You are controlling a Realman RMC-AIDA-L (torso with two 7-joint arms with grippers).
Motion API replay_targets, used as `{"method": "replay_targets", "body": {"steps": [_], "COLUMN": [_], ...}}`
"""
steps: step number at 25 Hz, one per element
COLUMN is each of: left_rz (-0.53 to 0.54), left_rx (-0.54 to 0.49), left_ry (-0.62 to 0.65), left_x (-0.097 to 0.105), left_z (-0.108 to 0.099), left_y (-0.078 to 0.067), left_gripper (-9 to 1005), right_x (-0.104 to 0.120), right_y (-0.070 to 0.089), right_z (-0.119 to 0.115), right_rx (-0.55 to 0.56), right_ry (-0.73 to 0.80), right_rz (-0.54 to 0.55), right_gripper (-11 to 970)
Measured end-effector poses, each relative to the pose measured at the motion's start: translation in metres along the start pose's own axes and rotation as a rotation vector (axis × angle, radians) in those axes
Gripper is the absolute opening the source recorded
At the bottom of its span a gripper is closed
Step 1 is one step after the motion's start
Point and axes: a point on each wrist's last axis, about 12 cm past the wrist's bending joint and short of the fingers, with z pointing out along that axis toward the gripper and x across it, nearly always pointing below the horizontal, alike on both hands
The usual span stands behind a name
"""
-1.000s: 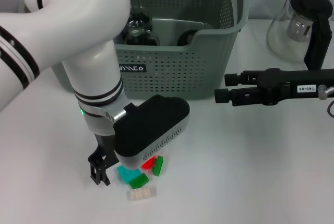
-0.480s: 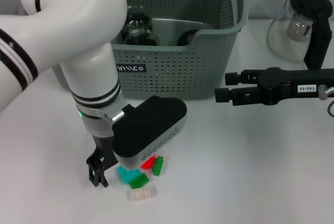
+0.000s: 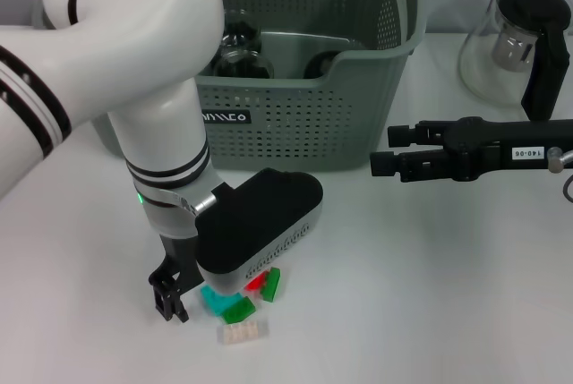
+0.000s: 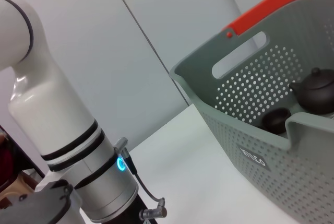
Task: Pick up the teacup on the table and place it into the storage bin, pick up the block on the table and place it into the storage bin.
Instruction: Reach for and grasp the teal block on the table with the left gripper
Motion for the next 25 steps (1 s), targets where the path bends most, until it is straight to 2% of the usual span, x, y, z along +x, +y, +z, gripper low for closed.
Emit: {"method": "replay_targets", "body": {"steps": [25], "left_rz": [0.030], "left_rx": [-0.017], "left_ry": [-0.010], "left_x": [-0.0074], "left_z": [0.0025], "left_y": [0.0077], "left_gripper": [728], "right_x": [0.0019], "right_y": [-0.0006], "right_z": [-0.0036], "right_rx": [0.006], "right_ry": [-0.015], "right_rz": [0.000], "right_gripper": [942]}}
